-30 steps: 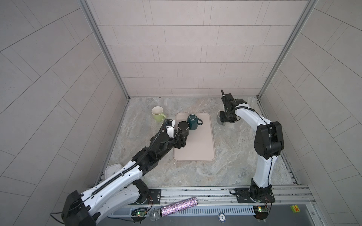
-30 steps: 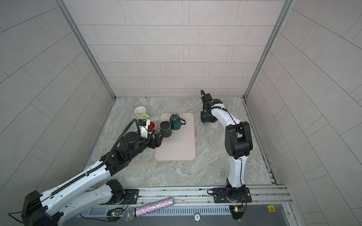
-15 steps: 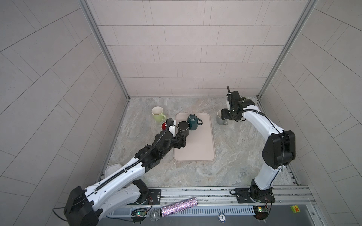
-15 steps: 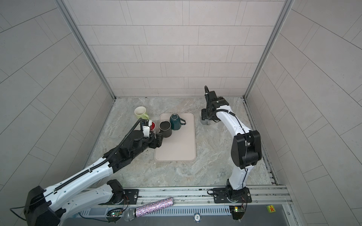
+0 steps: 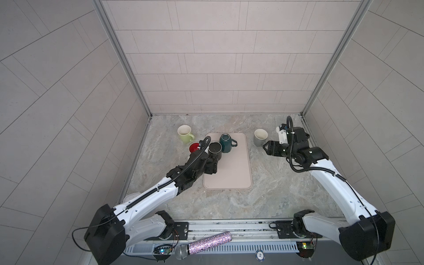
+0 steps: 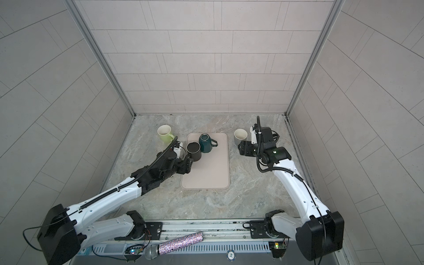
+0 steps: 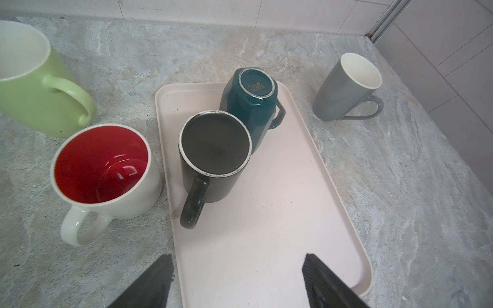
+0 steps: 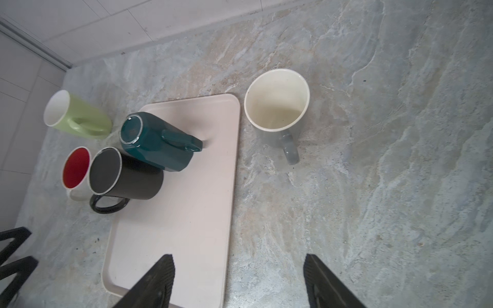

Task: Turn the mug right side up
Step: Pick up the mug from the tray.

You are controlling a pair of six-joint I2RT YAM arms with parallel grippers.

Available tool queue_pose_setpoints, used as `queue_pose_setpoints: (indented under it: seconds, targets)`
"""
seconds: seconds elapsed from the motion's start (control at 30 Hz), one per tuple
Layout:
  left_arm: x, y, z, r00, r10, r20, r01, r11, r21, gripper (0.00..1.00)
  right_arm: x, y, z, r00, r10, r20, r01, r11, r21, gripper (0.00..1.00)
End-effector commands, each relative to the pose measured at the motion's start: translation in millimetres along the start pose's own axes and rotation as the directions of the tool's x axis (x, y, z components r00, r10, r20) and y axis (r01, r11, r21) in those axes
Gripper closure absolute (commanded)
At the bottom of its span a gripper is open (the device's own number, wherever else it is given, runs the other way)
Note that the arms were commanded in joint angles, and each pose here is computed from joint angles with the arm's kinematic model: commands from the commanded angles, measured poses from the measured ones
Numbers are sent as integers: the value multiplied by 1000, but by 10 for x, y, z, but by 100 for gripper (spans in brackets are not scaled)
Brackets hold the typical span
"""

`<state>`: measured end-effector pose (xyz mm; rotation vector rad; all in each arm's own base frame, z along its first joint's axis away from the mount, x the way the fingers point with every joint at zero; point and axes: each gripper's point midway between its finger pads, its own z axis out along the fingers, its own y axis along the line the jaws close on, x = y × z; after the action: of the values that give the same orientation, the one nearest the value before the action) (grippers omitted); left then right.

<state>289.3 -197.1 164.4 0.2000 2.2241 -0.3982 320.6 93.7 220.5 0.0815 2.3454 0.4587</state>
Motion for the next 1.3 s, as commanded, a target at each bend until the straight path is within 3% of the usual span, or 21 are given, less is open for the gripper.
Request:
queue_pose_setpoints:
  seconds: [0.0, 0.13, 0.43, 0.63, 1.27]
  targets:
    - [-109, 30, 60, 1000, 17, -17, -18, 1000, -23, 20, 23, 182, -94, 999, 24, 23, -21, 993, -112, 22]
    - [-47, 75, 195, 996, 32, -84, -36, 998, -46, 23, 227, 258, -221, 999, 36, 28, -30, 981, -189, 22]
    - [-26, 307, 372, 974, 80, -212, -122, 973, -198, 26, 506, 263, -251, 999, -34, -14, 30, 973, -228, 18]
    - [52, 341, 525, 948, 106, -301, -180, 957, -228, 20, 544, 292, -260, 998, -17, 52, 31, 960, -277, 1]
    - [191, 307, 884, 920, 118, -374, -212, 952, -220, 17, 685, 200, -6, 999, 36, -7, -36, 962, -269, 1]
